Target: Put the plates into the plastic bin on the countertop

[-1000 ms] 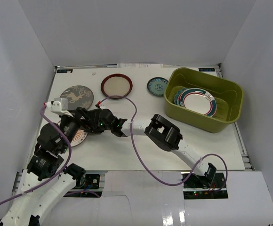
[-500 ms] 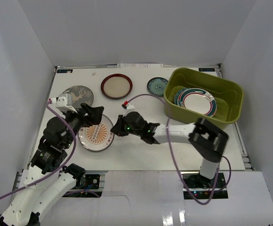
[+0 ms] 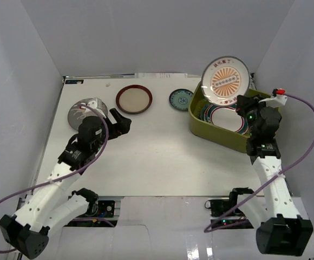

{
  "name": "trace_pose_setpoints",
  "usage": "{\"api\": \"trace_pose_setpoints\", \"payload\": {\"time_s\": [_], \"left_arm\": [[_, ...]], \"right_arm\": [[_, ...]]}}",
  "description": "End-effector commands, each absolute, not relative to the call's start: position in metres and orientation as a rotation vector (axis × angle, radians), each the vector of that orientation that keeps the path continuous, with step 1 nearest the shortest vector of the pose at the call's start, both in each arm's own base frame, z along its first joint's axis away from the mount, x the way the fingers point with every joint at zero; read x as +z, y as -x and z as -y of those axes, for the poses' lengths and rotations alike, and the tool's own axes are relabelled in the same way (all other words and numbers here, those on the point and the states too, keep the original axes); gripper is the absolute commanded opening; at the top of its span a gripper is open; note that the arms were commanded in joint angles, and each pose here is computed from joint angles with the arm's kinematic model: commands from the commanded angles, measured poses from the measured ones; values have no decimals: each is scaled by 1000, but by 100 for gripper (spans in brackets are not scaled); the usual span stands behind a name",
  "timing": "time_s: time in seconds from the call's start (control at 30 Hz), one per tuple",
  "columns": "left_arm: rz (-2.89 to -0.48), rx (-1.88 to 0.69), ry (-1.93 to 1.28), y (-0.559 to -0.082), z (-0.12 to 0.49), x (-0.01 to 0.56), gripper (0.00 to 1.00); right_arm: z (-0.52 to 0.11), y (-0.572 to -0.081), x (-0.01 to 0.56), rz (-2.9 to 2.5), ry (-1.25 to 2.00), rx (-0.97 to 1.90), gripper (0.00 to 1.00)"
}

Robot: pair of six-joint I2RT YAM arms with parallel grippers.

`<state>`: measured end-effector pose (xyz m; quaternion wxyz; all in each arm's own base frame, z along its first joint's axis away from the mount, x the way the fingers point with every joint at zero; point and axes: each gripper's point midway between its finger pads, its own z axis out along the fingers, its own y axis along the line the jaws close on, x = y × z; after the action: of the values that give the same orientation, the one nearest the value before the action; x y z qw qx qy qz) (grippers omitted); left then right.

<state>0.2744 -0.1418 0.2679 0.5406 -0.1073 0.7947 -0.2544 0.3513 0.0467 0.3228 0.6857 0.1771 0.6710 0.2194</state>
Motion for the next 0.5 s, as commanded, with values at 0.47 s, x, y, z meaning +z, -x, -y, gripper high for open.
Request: {"api": "trace_pose_setpoints", "payload": {"time_s": [0.47], "left_arm": [[-2003,-401,901,-334,68,148,97]], "right_arm": [[28,-364,171,-1846,-618,472,41]]}}
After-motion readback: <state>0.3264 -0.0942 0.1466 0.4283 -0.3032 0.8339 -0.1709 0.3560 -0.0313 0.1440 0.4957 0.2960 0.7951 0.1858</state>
